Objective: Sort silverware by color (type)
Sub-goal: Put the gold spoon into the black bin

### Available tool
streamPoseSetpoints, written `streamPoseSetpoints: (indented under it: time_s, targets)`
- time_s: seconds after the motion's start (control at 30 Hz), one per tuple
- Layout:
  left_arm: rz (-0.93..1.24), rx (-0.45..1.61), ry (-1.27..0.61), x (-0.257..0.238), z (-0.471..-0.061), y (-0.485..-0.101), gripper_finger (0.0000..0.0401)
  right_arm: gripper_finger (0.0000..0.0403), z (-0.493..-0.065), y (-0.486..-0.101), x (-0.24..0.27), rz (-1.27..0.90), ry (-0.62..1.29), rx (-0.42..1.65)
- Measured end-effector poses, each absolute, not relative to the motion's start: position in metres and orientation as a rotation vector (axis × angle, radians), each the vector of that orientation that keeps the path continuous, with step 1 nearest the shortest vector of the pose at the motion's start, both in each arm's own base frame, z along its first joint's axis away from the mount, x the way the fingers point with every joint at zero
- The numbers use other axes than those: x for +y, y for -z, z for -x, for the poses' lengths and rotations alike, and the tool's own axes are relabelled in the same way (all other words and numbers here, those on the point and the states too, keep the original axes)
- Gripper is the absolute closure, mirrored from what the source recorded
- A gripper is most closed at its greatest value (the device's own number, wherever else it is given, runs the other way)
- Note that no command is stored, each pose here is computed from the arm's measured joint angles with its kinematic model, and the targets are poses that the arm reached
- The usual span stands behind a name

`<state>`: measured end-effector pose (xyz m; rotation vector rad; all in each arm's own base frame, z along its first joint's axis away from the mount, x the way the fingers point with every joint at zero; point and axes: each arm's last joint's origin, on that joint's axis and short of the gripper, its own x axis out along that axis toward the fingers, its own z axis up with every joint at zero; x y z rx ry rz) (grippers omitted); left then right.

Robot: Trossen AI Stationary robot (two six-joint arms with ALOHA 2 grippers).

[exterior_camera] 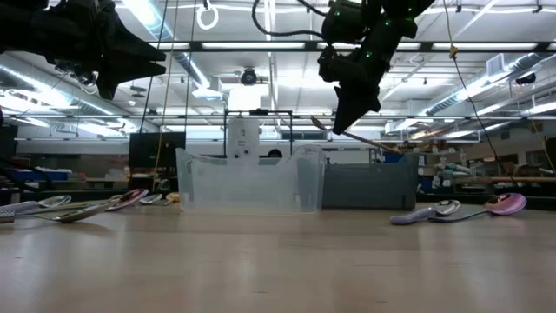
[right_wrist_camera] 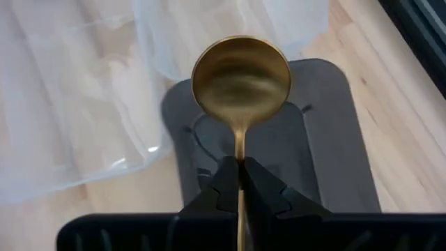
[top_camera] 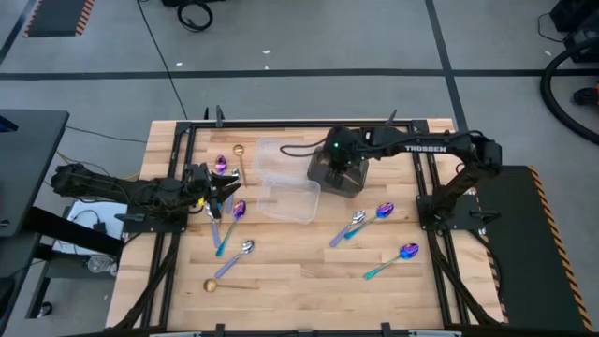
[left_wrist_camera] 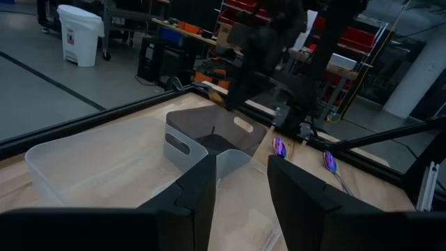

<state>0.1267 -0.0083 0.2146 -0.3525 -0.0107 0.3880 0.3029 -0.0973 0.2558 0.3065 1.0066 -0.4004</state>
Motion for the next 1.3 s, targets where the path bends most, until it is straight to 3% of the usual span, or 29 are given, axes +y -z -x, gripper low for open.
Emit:
streamPoseSetpoints:
  time_s: [0.63, 1.3]
  targets:
    - [0.353, -0.011, -0.388, -0.008, -0.127, -0.215, 0.0262, 0.039, -0.281, -0.209, -0.136, -0.445, 0.516, 0.925]
    - [0.352, -0.012, -0.389, -0.008, -0.127, -0.215, 0.0262, 0.0389, -0.267, -0.171, -0.135, -0.491, 0.569, 0.856]
